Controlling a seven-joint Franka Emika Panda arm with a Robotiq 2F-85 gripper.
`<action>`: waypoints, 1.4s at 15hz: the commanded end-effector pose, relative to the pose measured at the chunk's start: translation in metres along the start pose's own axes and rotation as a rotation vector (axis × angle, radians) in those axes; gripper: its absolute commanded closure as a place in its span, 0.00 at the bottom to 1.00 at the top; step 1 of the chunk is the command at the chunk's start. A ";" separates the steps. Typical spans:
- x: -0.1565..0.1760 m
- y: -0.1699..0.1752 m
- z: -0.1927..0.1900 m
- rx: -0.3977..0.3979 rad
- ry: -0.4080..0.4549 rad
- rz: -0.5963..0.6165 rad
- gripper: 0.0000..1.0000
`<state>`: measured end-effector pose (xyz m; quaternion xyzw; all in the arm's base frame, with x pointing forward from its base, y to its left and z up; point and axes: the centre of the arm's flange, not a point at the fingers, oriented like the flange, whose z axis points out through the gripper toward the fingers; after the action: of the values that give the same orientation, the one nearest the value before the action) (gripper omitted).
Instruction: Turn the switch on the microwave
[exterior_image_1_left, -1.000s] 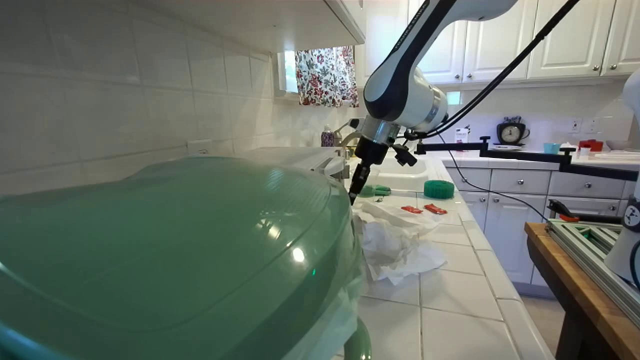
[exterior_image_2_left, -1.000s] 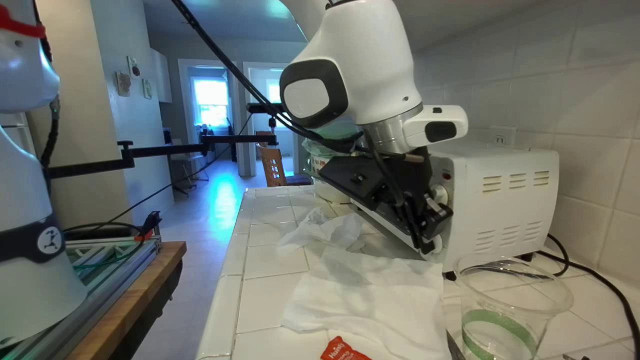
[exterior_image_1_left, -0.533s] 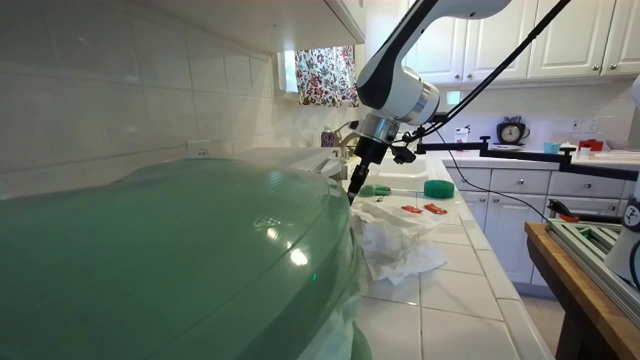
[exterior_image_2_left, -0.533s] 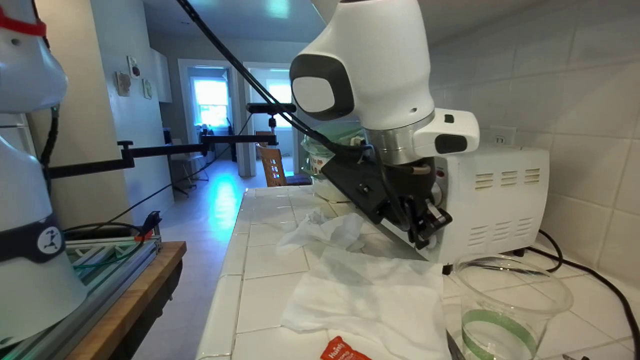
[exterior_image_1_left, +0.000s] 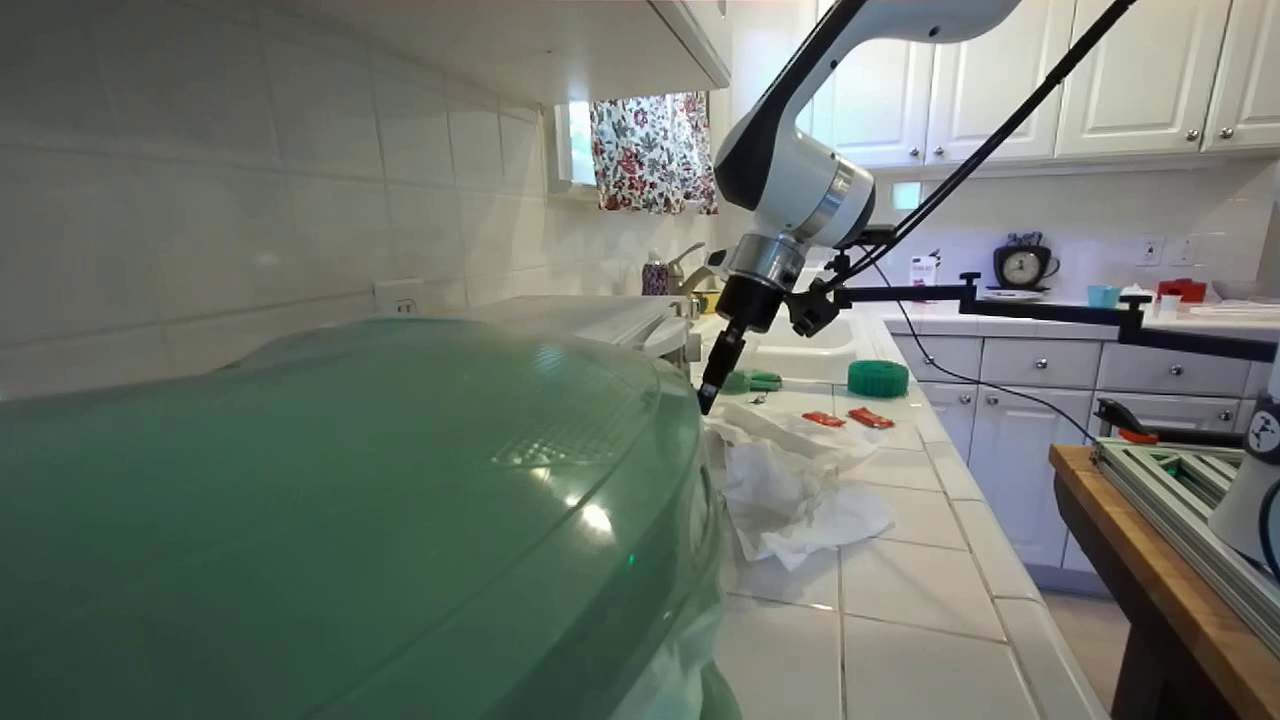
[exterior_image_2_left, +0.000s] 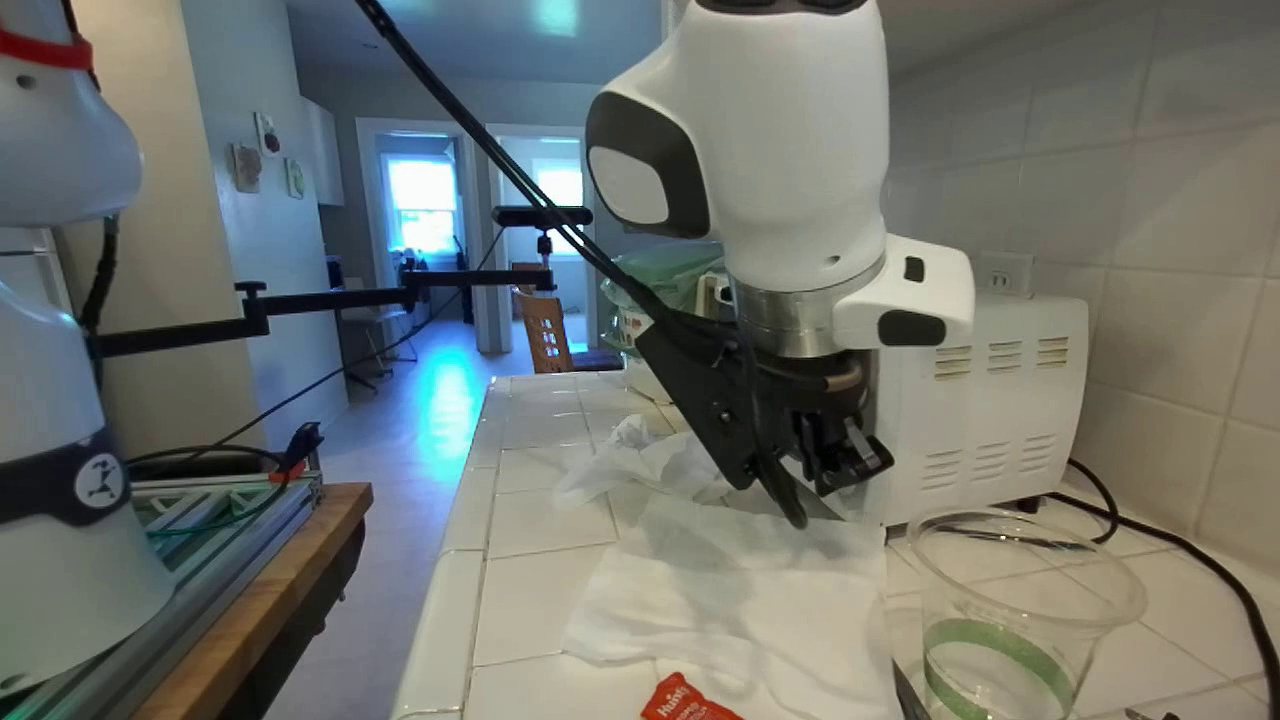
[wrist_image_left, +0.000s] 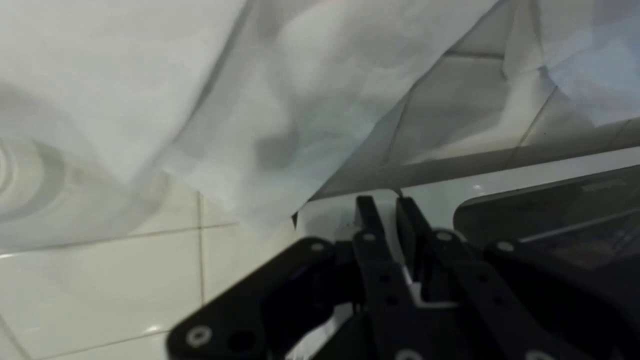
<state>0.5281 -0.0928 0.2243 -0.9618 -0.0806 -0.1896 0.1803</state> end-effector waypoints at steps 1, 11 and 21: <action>0.000 0.003 0.003 0.105 0.024 -0.002 0.96; -0.011 0.015 0.010 0.238 0.036 0.070 0.96; -0.021 0.032 0.019 0.366 0.068 0.134 0.96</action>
<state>0.5180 -0.1174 0.1986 -0.9258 -0.0341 -0.1818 0.3297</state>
